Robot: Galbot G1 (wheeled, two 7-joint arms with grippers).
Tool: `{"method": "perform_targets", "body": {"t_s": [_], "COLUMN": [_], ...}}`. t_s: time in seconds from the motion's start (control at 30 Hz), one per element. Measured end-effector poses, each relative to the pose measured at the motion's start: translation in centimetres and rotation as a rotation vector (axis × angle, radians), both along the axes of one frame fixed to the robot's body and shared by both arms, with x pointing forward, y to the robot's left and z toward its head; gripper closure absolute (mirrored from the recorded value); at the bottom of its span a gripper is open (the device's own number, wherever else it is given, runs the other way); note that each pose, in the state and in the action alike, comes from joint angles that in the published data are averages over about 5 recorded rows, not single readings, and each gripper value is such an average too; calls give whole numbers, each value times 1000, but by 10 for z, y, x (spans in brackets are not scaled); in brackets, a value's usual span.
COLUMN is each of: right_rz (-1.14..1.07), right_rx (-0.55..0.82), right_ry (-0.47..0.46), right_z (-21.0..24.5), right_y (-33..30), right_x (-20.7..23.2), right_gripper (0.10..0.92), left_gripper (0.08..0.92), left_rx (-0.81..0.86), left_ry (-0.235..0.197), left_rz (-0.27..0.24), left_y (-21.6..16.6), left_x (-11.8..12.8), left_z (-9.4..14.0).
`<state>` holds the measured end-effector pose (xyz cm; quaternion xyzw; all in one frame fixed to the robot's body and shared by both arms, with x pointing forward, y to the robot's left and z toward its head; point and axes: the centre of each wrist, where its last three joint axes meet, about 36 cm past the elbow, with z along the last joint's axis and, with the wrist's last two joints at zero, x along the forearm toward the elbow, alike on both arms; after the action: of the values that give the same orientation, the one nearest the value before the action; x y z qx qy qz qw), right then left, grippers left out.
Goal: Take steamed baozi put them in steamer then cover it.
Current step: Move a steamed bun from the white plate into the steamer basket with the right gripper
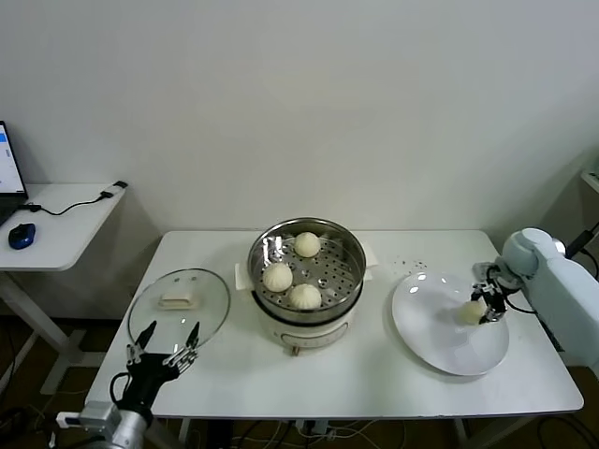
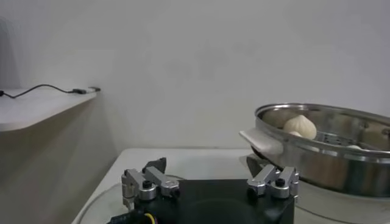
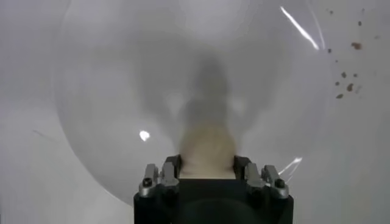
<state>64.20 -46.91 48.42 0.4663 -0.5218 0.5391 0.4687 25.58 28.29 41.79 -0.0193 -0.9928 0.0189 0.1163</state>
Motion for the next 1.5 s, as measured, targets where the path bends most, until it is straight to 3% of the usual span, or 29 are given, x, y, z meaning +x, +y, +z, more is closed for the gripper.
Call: {"method": "perform_targets", "body": {"t_s": [0.27, 0.53, 0.73, 1.1, 1.5], "right_rz": [60, 156, 221, 303, 329], "right_rx": [72, 168, 180, 145, 53], "right_ry": [-66, -97, -82, -18, 34], "right_z": [85, 183, 221, 204, 144], "right_y": [47, 141, 219, 328, 377], "right_x": [24, 55, 69, 81, 88], "right_gripper": [445, 445, 445, 445, 445], "left_gripper": [177, 177, 177, 177, 177], "left_rx": [7, 38, 55, 52, 37], "left_ry": [-1, -20, -38, -45, -47], "left_rz": [11, 33, 32, 51, 57], "left_y": [2, 7, 6, 12, 18], "left_x": [6, 11, 14, 16, 18], "left_z": [0, 4, 10, 13, 15]}}
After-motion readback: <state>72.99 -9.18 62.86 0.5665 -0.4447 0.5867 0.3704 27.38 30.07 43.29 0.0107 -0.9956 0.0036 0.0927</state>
